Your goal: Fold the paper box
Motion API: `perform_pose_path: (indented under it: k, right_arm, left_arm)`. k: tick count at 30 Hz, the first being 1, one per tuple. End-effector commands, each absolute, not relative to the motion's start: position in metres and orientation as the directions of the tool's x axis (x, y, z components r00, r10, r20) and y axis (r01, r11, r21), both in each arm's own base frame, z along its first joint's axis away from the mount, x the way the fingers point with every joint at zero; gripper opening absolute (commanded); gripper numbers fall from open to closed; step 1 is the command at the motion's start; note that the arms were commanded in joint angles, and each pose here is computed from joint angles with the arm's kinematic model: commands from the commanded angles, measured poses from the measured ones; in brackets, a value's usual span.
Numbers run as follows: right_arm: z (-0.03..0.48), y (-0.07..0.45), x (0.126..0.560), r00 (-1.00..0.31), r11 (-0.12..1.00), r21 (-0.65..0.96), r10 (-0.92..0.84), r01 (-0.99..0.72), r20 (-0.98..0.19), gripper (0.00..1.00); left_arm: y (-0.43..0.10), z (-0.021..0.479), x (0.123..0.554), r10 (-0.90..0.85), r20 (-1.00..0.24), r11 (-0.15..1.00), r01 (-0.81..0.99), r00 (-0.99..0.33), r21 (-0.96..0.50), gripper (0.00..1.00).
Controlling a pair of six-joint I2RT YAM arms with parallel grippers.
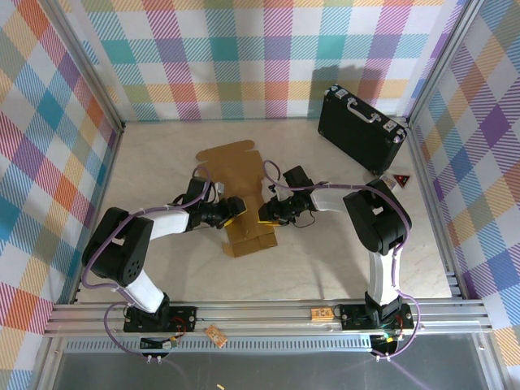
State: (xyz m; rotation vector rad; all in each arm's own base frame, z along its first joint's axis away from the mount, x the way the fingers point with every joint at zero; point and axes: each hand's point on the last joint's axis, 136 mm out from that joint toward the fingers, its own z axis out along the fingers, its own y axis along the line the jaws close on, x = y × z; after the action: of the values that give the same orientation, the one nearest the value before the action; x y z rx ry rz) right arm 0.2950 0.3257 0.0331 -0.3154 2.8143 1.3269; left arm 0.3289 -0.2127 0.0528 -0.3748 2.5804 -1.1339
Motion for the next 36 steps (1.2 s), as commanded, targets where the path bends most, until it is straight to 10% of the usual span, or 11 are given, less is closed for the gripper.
perform_pose_path:
  k: [1,10,21,36]
  right_arm:
    - [-0.01,0.304,0.28,-0.987,0.728,0.676,-0.163,-0.115,0.009,0.39]
    - [-0.009,0.304,0.28,-0.986,0.727,0.677,-0.165,-0.116,0.009,0.39]
    - [-0.008,0.304,0.28,-0.986,0.727,0.677,-0.165,-0.117,0.007,0.4]
    - [0.055,0.319,0.292,-0.966,0.614,0.746,-0.169,-0.258,-0.194,0.35]
  left_arm:
    - [-0.222,0.065,0.33,-0.343,-0.15,0.602,-0.094,-0.927,-0.793,0.66]
    - [-0.233,0.093,0.34,-0.351,-0.205,0.515,-0.005,-0.914,-0.857,0.79]
    - [-0.218,0.039,0.333,-0.373,-0.111,0.617,-0.157,-0.921,-0.771,0.31]
    - [-0.213,-0.012,0.319,-0.375,-0.016,0.649,-0.251,-0.927,-0.718,0.14]
